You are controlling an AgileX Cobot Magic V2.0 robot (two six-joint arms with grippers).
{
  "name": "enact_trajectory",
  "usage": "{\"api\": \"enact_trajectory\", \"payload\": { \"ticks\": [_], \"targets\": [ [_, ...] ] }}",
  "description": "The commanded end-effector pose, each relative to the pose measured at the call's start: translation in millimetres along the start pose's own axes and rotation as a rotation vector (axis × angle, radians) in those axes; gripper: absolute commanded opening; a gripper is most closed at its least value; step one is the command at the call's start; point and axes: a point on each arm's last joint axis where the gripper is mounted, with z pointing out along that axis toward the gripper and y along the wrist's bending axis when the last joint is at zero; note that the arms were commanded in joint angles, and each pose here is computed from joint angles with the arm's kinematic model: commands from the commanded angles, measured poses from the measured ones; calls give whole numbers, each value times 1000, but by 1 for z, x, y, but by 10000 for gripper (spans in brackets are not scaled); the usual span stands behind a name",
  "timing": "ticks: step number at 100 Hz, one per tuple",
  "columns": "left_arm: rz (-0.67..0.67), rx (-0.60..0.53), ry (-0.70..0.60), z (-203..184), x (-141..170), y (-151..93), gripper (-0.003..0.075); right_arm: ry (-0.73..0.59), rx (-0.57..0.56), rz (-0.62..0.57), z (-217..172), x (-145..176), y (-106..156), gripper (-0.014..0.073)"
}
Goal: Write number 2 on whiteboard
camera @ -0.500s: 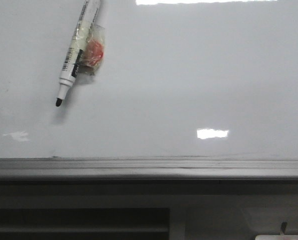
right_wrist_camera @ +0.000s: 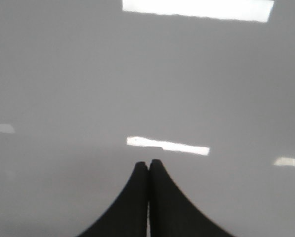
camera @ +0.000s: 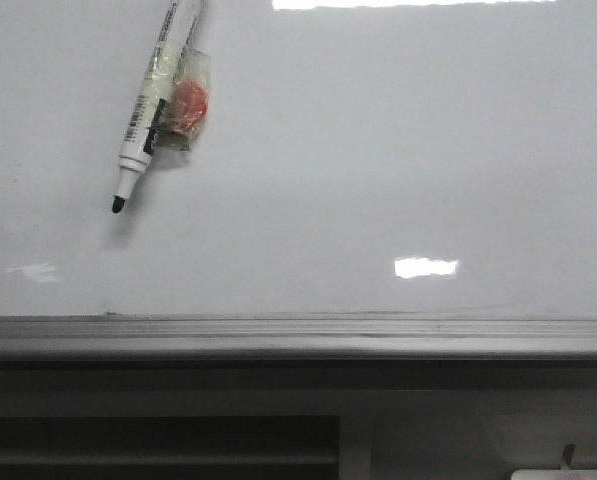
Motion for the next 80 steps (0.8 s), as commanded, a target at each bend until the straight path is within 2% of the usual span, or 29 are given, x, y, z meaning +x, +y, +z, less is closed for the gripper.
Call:
{"api": "enact_trajectory", "payload": {
  "ticks": [1,48,67,80],
  "targets": [
    [-14,-6,-90,-2,-4,1,-20,-60,12,-12,0,1,0,-68],
    [-20,-6,-92,-2,-4,1,-20,-82,12,-2,0,-1,0,-68],
    [-201,-9,-100,-2,-5,2,-20,-90,14,165,0,-1,-1,-68],
    [-416,-15,-112,-2,-6,3,-20,-106,19,356,-1,-3,-2,-68]
  ]
}}
